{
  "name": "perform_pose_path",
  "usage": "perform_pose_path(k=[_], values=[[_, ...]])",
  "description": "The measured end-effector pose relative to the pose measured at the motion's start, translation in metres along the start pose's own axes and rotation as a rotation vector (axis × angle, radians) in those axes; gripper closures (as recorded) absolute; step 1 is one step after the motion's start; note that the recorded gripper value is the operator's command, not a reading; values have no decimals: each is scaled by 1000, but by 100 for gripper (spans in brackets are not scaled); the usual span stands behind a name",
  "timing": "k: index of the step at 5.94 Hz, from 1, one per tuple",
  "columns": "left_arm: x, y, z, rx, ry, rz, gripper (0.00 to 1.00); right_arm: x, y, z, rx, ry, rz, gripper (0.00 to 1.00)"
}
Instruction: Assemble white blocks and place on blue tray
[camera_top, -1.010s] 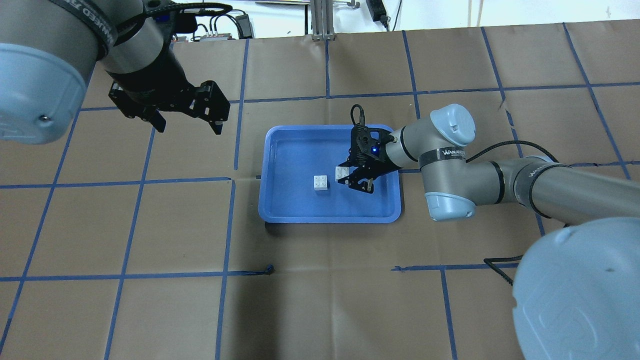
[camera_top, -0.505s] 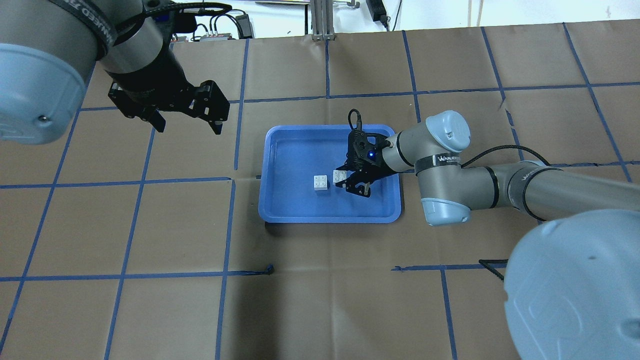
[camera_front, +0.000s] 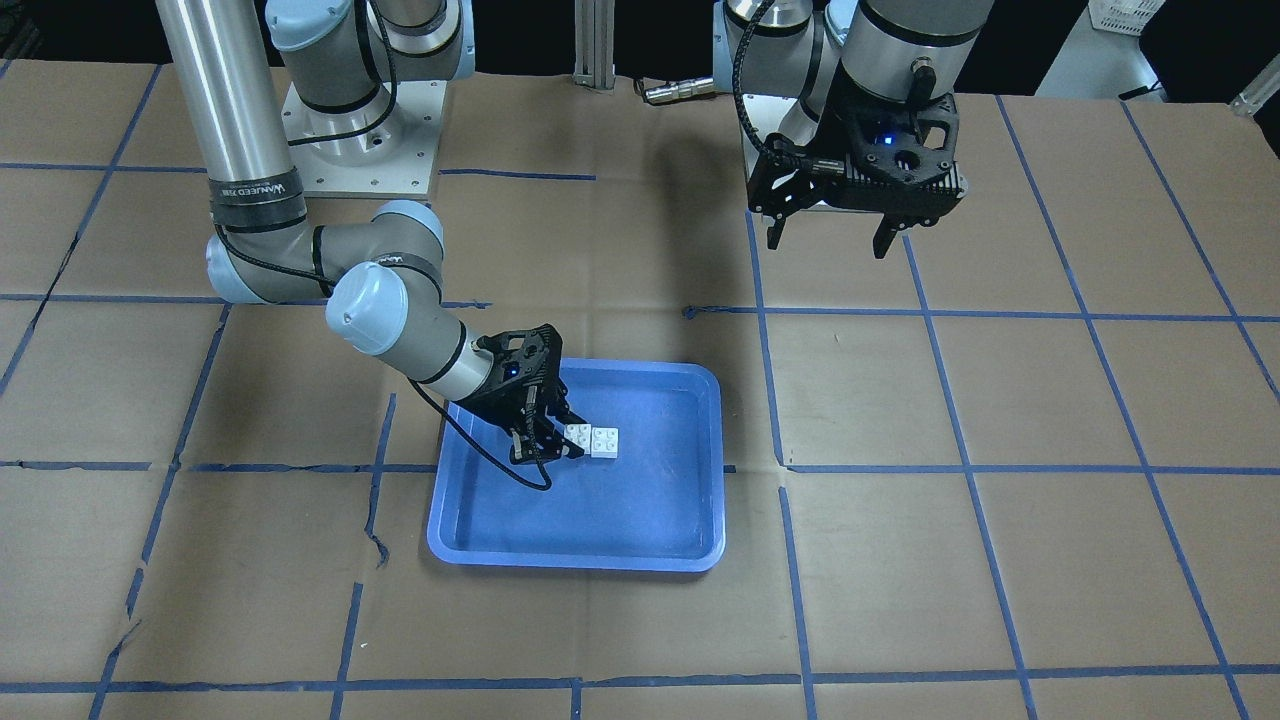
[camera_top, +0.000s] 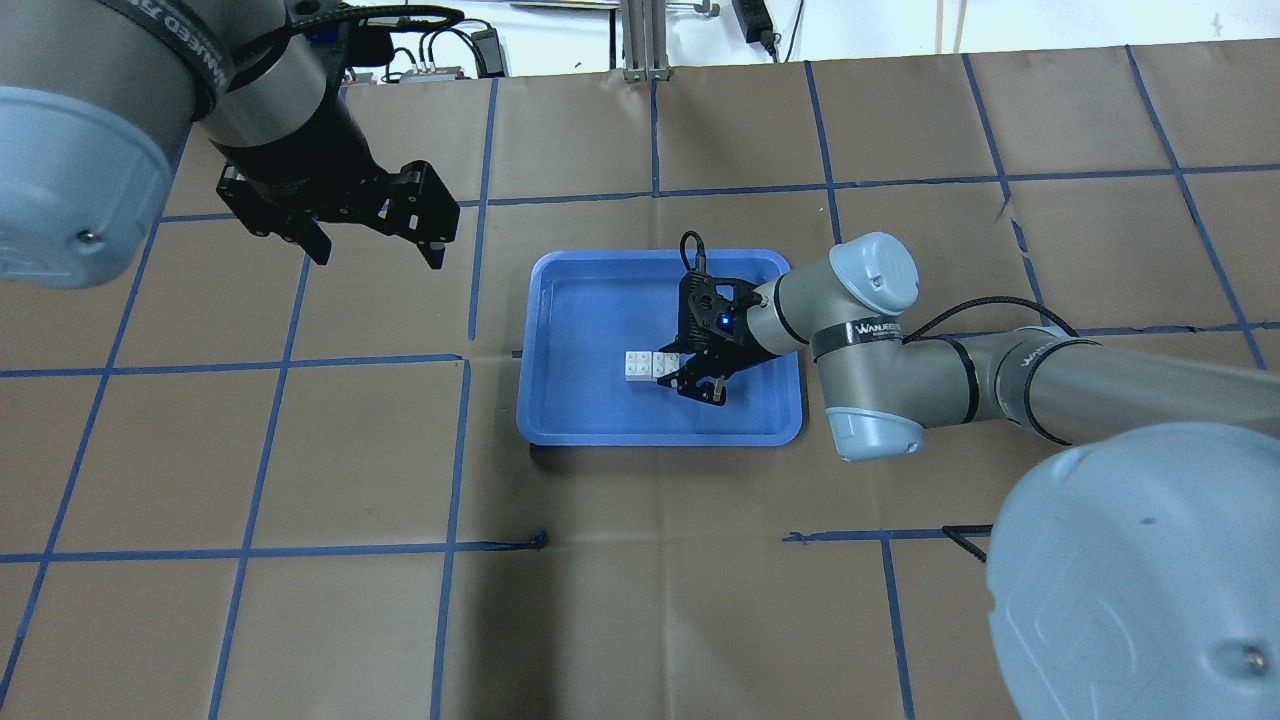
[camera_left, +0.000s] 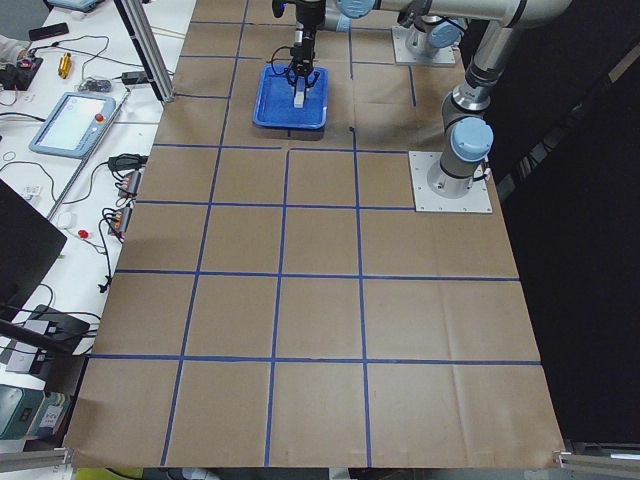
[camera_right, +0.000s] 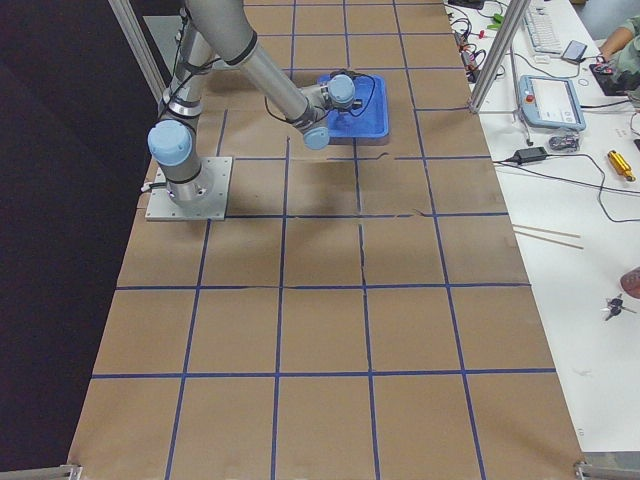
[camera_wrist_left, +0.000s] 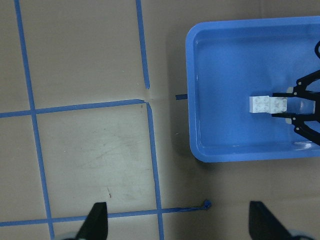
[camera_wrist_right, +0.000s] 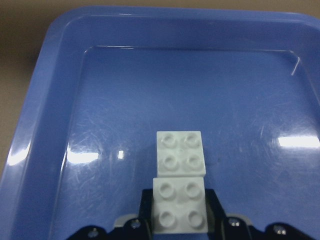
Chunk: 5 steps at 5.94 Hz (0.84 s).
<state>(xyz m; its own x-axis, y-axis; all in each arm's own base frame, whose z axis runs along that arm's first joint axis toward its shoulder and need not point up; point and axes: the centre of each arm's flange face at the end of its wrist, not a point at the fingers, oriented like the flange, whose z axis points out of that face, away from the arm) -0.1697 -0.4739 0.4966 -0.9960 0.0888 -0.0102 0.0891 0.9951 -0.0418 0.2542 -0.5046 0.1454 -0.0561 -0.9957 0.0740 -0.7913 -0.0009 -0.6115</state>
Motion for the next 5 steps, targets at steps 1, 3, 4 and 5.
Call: perform_pose_path(k=[1, 3, 4, 5], values=[[0, 0, 0, 1, 0, 0, 1, 0, 1, 0, -8, 2, 1, 66], [0, -1, -1, 4, 1, -1, 1, 0, 0, -1, -10, 4, 21, 66], [0, -1, -1, 5, 0, -1, 1, 0, -1, -1, -8, 4, 31, 66], [0, -1, -1, 6, 0, 0, 1, 0, -1, -1, -7, 4, 33, 65]])
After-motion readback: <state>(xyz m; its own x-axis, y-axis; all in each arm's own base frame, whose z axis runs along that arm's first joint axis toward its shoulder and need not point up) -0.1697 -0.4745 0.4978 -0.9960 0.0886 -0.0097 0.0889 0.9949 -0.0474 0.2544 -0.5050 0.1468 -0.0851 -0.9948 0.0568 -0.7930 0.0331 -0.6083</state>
